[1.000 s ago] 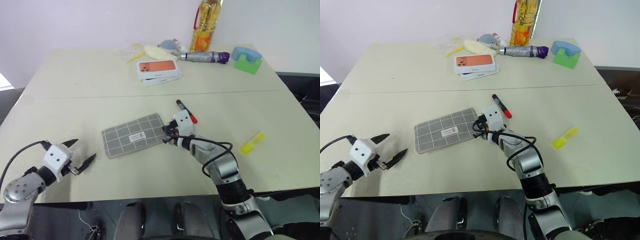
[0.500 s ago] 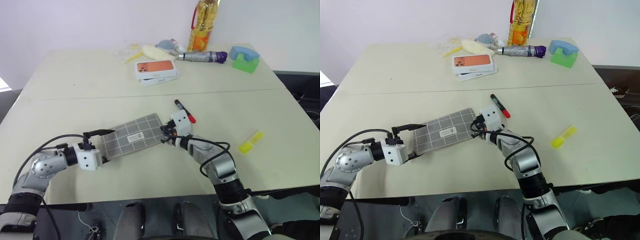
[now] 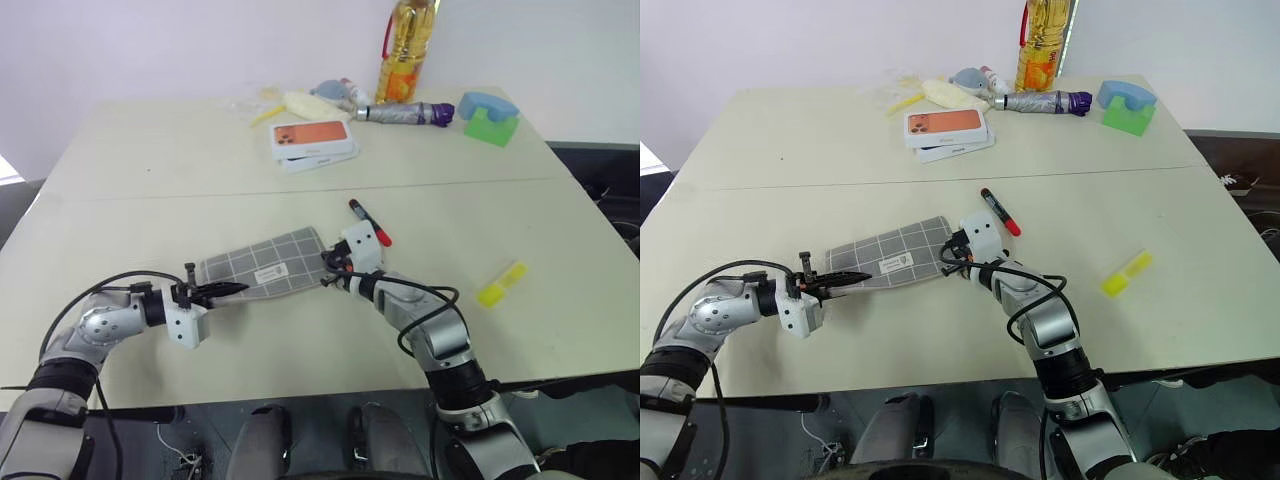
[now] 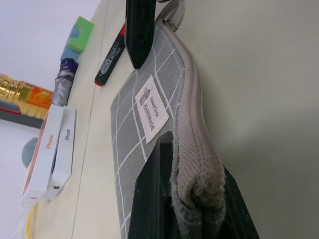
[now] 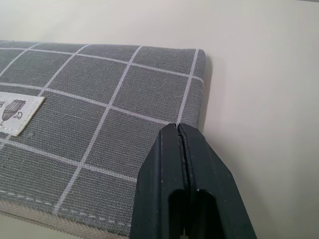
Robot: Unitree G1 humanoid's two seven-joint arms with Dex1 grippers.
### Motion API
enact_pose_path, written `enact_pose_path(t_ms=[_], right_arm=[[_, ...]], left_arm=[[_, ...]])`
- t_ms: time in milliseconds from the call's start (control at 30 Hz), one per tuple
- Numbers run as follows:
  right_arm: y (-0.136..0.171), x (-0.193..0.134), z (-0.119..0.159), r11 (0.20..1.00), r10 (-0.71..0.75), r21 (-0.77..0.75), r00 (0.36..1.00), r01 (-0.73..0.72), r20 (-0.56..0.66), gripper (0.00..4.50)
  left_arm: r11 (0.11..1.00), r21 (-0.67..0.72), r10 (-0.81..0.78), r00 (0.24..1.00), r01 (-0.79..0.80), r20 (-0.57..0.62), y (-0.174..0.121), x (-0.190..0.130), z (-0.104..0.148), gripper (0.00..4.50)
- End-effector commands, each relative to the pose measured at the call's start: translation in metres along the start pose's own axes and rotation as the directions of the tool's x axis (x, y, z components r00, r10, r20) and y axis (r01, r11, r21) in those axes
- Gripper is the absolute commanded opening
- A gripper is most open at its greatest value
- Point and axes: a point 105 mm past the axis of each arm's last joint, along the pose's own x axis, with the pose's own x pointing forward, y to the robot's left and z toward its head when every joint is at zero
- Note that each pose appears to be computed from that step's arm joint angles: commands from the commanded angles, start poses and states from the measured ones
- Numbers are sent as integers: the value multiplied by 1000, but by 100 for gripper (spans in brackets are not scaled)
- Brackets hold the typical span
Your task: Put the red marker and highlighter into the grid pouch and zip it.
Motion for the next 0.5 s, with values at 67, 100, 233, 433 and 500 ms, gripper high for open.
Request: enact_pose_path(t_ms=[67, 100, 233, 433, 500], right_arm=[[-22, -15, 38, 995, -58, -67, 989, 67, 139, 25], [-27, -21, 46, 994, -61, -76, 985, 74, 163, 56], [-47, -47, 66, 986, -76, -132, 974, 106, 211, 242], [-55, -74, 57, 971, -57, -223, 985, 92, 160, 447], [-51, -73, 50, 975, -40, -210, 990, 68, 137, 447]], left_arm=[[973, -178, 147, 989, -149, -29, 12, 4, -4, 1], [956, -228, 184, 982, -188, -37, 16, 5, -4, 0], [883, -380, 275, 959, -278, -62, 31, 13, 2, 0], [779, -512, 367, 925, -362, -95, 38, 23, 12, 0], [766, -534, 373, 924, -358, -84, 37, 28, 18, 0]])
